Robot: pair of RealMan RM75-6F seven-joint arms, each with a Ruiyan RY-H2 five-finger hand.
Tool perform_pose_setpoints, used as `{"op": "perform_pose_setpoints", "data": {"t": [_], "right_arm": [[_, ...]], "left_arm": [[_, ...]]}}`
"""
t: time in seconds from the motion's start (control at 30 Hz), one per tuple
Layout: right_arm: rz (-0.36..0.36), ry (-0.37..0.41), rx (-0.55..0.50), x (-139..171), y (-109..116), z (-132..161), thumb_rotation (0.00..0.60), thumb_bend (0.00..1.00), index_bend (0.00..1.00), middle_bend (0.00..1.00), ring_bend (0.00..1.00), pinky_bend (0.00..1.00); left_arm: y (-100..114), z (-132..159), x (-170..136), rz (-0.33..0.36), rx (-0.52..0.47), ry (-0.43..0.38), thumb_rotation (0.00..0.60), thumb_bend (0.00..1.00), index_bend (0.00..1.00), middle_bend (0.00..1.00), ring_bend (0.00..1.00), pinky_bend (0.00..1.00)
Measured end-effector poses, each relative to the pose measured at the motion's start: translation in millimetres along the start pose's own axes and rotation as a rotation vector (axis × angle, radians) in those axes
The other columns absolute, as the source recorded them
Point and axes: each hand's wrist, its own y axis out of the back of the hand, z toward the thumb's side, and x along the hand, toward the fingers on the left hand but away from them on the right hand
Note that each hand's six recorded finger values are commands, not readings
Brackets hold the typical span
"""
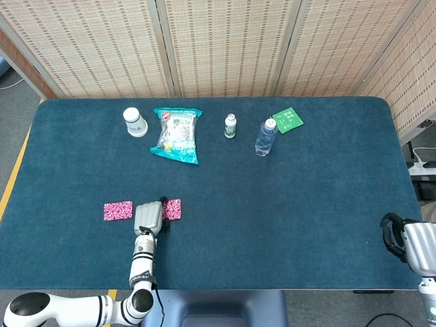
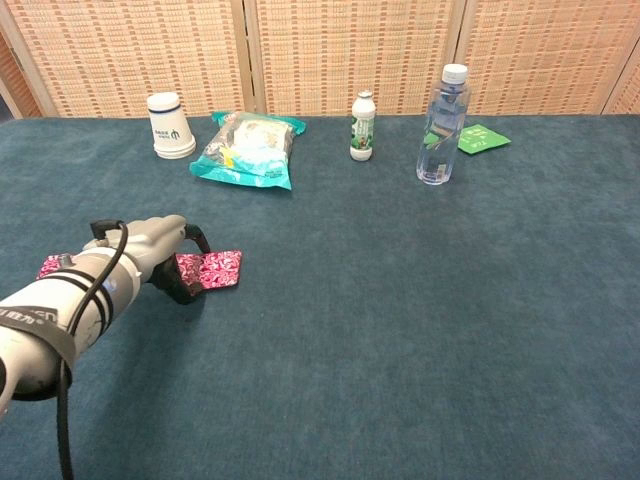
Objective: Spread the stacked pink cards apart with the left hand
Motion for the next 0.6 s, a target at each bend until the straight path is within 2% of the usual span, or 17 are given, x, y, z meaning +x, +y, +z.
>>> {"op": "perform_pose_setpoints", "data": {"t": [0.2, 0.6], "right_arm": [[0.003, 0.000, 0.003, -0.1, -0.5, 0.0, 0.600, 0.54, 0.99, 0.87, 0.77, 0.95], [0.004, 0.003, 0.005, 0.3, -1.2, 0.7, 0.600, 0.54, 1.00, 0.87, 0.77, 0.95]], "left_arm": [[1.0, -0.3, -0.6, -0.006, -0.006, -0.002, 0.600, 0.42, 0.13, 1.00, 1.00, 1.00], [1.1, 0.5, -1.5, -0.002, -0.011, -0.008, 0.600, 0.42, 0.13, 1.00, 1.00, 1.00]]}}
